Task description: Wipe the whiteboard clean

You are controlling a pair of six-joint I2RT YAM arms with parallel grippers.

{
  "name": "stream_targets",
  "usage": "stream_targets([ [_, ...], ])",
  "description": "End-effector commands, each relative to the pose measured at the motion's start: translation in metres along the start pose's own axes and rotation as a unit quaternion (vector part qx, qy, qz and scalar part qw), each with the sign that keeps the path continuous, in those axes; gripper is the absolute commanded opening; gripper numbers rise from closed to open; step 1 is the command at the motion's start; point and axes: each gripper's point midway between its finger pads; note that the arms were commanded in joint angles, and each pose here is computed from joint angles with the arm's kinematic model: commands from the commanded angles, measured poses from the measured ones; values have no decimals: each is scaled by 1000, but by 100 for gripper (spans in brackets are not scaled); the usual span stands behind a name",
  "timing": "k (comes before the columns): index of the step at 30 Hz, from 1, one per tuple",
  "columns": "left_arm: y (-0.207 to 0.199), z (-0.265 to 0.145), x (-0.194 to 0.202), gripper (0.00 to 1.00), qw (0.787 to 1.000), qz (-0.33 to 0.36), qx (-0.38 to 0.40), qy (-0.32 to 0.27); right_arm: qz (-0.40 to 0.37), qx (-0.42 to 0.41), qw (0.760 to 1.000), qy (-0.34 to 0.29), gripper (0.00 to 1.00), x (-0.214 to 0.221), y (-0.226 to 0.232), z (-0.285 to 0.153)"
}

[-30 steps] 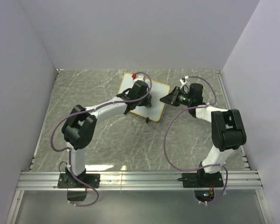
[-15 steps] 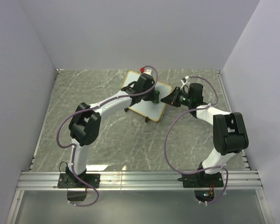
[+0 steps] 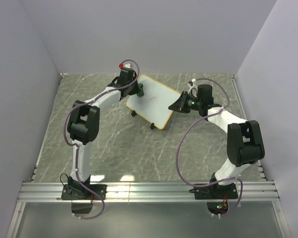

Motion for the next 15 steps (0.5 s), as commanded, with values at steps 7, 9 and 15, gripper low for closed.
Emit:
stream_targets([
  [7, -3, 14, 69, 0, 995, 35, 28, 90, 16, 29, 996, 79, 0, 28, -7, 5],
  [9, -21, 6, 77, 0, 992, 55, 53, 100, 15, 27, 996, 80, 0, 28, -5, 8],
  [15, -83, -34, 134, 0, 974, 103, 125, 161, 15, 21, 996, 82, 0, 30, -3, 12],
])
Point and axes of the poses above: each gripper's point midway between its finger pads, its own z axis out along the fingers, its own y axis along the line the jaws close on, x = y × z, and after that the axes turned 7 degrees about -z, right-handed
